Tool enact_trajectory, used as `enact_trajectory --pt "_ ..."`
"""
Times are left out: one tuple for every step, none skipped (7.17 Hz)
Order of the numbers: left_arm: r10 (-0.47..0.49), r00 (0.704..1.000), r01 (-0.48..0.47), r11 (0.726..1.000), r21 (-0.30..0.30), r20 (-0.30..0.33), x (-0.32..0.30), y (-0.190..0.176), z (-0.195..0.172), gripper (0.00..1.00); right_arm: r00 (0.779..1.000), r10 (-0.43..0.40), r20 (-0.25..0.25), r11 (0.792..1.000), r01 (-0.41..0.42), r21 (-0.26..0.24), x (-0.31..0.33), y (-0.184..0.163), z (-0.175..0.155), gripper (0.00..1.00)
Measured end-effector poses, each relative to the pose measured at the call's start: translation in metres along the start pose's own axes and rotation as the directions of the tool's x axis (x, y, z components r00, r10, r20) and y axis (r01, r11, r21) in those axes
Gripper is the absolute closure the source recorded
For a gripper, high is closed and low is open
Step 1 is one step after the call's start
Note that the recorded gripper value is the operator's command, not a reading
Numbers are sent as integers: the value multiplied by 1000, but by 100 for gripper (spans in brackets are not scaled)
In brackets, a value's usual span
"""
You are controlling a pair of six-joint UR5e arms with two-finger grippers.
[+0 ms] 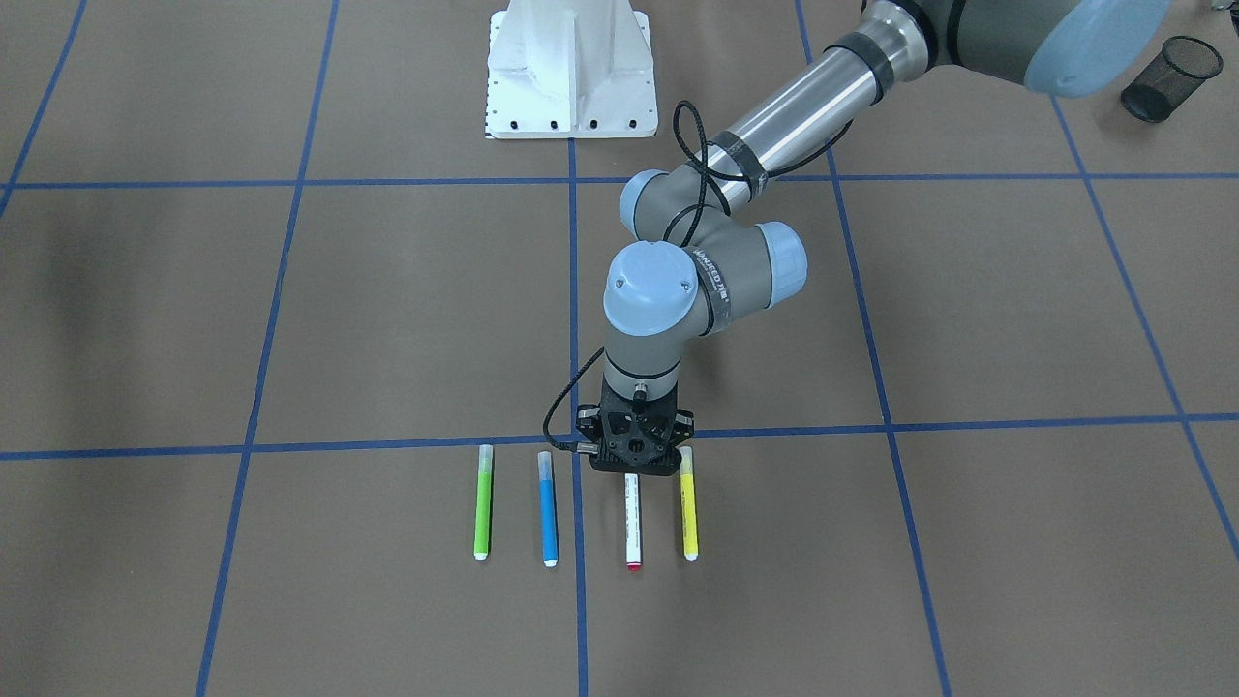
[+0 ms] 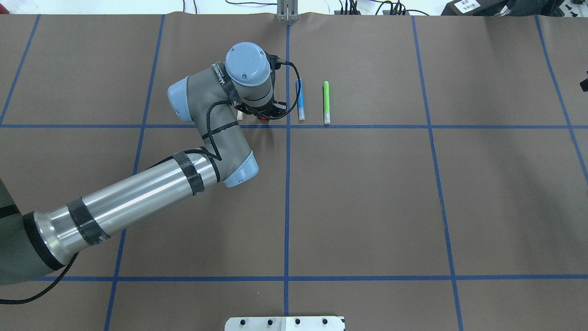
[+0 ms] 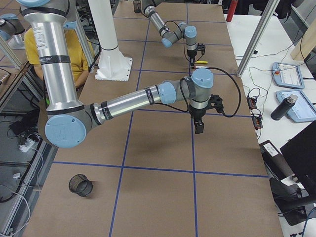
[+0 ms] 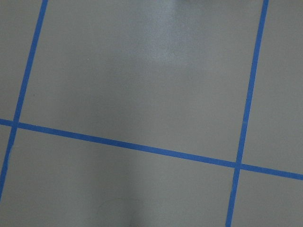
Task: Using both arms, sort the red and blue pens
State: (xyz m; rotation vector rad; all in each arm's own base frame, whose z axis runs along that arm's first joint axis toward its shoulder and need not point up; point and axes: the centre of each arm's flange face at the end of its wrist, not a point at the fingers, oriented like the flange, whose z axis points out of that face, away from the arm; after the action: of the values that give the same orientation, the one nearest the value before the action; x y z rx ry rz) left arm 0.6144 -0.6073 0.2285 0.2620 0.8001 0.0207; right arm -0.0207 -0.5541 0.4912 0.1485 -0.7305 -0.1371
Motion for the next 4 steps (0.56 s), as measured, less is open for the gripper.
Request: enact_trajectory --pt "1 1000 -1 1000 2 -3 1 0 -1 100 1000 0 0 1000 0 0 0 0 0 0" --pt "3 1000 -3 1000 9 -12 3 -2 -8 100 1000 0 0 1000 0 0 0 0 0 0" --pt "6 1000 -6 1000 23 -31 7 -6 -20 100 1000 0 0 1000 0 0 0 0 0 0" --pt "12 998 -9 999 40 -55 12 -9 -37 100 1000 0 0 1000 0 0 0 0 0 0"
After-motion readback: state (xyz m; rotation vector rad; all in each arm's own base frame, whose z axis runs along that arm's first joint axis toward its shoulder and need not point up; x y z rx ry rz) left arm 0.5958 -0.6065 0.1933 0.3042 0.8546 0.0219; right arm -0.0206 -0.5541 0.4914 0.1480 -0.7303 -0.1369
